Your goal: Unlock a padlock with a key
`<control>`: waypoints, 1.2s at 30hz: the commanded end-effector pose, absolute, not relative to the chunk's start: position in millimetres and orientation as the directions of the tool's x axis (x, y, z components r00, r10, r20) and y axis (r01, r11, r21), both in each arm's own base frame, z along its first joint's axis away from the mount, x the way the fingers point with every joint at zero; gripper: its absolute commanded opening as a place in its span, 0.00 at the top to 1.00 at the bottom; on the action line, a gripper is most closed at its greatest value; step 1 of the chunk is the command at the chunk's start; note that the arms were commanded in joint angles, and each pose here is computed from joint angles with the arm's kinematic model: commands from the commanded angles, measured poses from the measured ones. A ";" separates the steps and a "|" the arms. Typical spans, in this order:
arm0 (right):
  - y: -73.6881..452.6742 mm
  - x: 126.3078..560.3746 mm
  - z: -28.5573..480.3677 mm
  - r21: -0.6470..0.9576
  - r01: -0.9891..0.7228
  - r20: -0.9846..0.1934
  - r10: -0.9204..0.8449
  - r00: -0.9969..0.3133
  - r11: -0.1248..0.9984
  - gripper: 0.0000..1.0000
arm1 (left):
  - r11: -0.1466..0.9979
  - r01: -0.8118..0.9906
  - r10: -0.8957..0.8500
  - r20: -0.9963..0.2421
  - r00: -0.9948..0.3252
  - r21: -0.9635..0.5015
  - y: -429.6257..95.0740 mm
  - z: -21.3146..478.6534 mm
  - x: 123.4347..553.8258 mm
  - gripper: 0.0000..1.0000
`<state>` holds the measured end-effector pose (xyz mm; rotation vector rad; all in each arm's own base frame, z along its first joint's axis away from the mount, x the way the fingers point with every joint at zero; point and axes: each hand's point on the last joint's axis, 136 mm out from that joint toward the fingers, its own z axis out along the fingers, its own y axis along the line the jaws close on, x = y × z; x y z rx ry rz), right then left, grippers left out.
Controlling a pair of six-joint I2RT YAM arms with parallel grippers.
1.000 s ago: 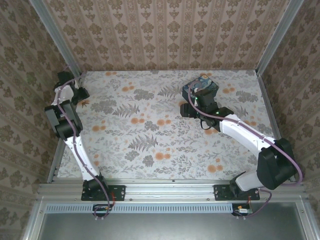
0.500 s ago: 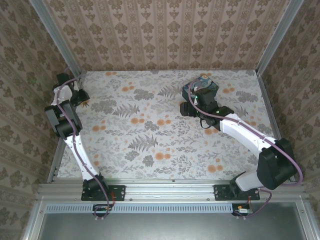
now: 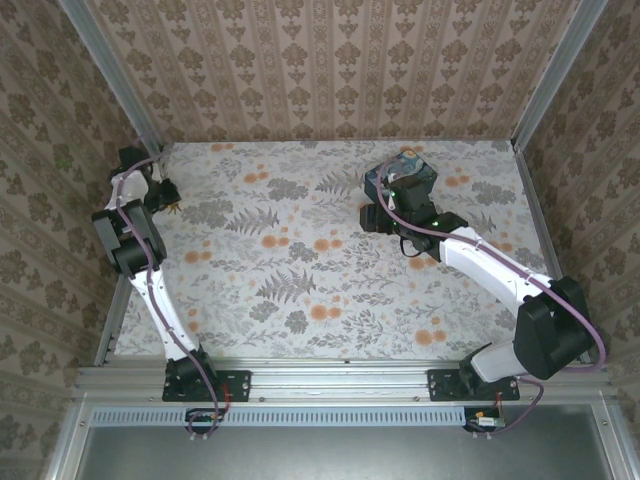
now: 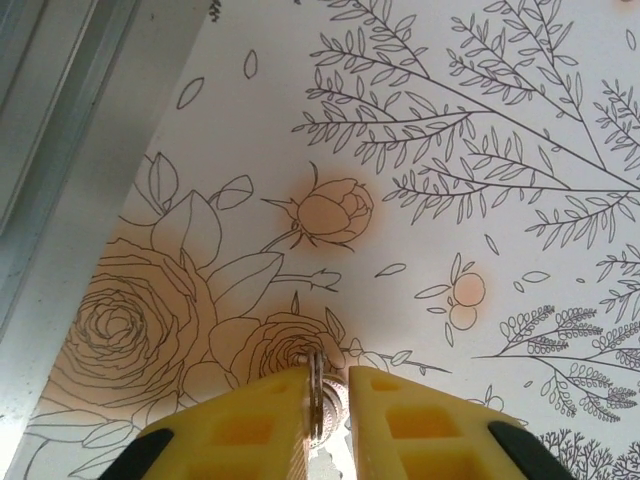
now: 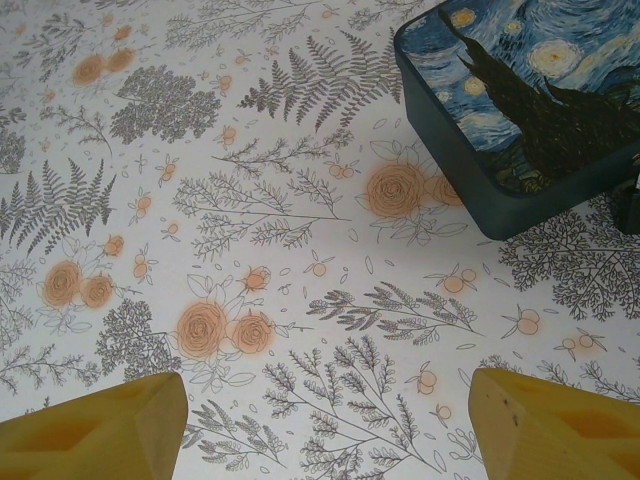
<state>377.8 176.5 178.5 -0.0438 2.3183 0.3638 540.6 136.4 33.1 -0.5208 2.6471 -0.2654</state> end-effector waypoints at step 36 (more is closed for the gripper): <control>-16.3 325.4 149.2 0.177 0.410 -0.617 0.425 -0.663 0.895 0.24 | 0.639 0.647 0.508 -0.403 -0.761 -0.416 -458.4 119.3 266.0 0.98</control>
